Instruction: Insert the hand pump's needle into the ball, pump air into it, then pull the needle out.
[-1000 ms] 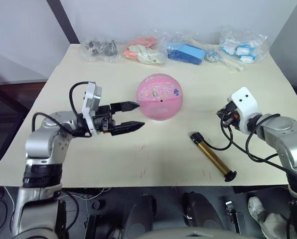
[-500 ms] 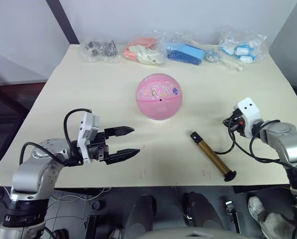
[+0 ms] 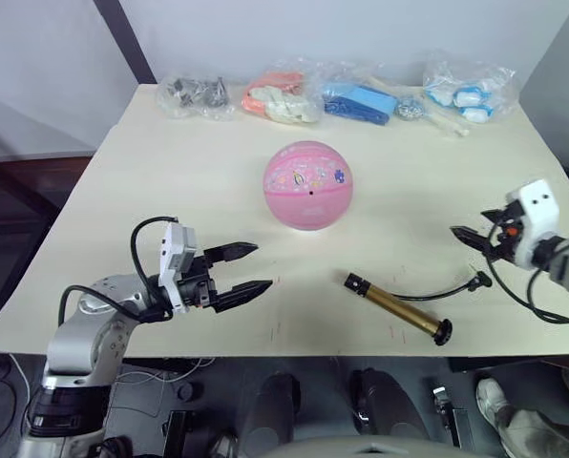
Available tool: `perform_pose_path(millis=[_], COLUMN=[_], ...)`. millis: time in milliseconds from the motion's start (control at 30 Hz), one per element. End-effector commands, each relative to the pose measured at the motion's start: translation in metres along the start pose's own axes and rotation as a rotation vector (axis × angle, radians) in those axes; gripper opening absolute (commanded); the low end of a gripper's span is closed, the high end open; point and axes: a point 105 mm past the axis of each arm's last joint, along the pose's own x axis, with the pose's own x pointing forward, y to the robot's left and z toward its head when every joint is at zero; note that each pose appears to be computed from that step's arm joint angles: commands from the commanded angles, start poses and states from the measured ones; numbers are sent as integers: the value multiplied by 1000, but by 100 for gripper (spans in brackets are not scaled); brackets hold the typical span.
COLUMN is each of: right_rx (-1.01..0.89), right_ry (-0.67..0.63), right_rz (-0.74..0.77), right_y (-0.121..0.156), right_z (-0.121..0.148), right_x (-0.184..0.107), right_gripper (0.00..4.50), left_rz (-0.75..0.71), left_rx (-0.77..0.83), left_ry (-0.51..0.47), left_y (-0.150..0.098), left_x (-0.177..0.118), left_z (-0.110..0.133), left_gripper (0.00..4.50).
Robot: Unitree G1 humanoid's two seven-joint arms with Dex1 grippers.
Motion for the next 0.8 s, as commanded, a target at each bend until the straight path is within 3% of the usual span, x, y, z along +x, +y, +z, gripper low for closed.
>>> perform_pose_path(millis=[33,133,233,433,800], right_rx=[-38,-24,-4,-84,-24], right_ry=[-177,-285,-311,-218,-131], right_rz=[54,152,234,246,50], right_y=[11,27,35,29,0], right_z=[27,34,32,-7,-69], right_x=[-19,-32,-46,-76,-135], right_gripper=[414,414,414,434,434], left_rz=[6,44,50,107,253], left_rx=[-3,7,6,-28,-93], left_ry=[-28,-51,-71,-8,94], left_y=[0,3,1,2,3], left_x=[2,3,2,-17,-57], left_z=[6,8,8,-7,-43], left_gripper=[450,450,450,450,450])
